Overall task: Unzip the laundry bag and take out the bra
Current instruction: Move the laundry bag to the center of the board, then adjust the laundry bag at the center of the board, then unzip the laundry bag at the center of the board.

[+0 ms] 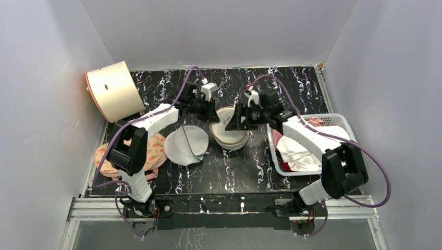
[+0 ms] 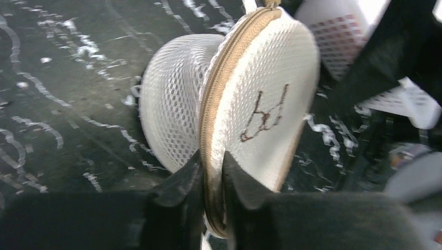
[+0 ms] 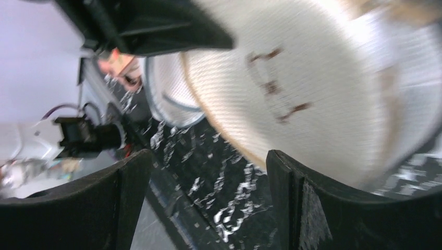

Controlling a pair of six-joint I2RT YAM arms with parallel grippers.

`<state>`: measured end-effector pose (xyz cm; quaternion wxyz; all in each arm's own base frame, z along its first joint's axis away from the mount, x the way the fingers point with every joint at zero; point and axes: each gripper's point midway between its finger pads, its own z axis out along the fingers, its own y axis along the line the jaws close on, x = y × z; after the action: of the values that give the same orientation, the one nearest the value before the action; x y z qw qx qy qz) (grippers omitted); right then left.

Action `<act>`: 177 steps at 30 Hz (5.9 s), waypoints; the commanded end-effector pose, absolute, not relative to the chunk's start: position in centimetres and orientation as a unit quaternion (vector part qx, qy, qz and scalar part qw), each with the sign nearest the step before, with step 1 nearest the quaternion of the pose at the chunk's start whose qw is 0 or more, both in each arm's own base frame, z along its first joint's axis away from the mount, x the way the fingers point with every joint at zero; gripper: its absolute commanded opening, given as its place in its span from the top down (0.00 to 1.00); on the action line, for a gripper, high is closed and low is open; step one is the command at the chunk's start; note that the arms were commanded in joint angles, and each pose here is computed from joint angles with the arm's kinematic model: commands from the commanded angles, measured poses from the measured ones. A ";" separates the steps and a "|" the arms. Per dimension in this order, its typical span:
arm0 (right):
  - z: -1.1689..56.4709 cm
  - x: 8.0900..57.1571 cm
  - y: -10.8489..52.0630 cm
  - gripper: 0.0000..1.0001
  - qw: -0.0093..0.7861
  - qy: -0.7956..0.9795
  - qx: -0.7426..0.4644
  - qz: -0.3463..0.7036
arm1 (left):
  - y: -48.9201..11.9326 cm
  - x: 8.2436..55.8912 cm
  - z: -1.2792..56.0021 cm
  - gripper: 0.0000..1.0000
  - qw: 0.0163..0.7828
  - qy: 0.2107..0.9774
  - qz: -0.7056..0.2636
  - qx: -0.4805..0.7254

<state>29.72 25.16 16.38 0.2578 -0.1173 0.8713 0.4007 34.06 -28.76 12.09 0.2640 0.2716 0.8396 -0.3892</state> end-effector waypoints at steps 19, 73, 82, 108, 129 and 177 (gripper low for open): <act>22.5 34.1 20.0 0.02 0.401 0.879 0.000 0.258 | -22.9 38.2 17.6 0.02 0.437 0.863 -0.177 0.184; 25.1 26.0 16.4 0.02 0.497 0.846 0.032 0.192 | -34.1 31.4 13.5 0.13 0.309 0.857 -0.277 0.306; 25.0 25.9 16.3 0.02 0.496 0.845 0.037 0.196 | -34.9 31.3 11.8 0.11 0.275 0.870 -0.278 0.300; 22.2 25.5 17.5 0.02 0.460 0.867 0.003 0.195 | -34.8 31.0 12.0 0.73 0.319 0.859 -0.212 0.341; 22.0 28.8 18.5 0.16 0.392 0.810 -0.093 0.426 | -35.1 28.2 17.6 1.00 0.388 0.791 -0.302 0.364; 21.1 29.7 23.4 0.80 0.333 0.739 -0.232 0.537 | -36.0 26.7 19.6 1.00 0.383 0.770 -0.350 0.371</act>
<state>28.99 22.66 19.49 0.3036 -0.2045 0.7628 0.5331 27.12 -35.30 16.46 0.3564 0.3667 0.7969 -0.3216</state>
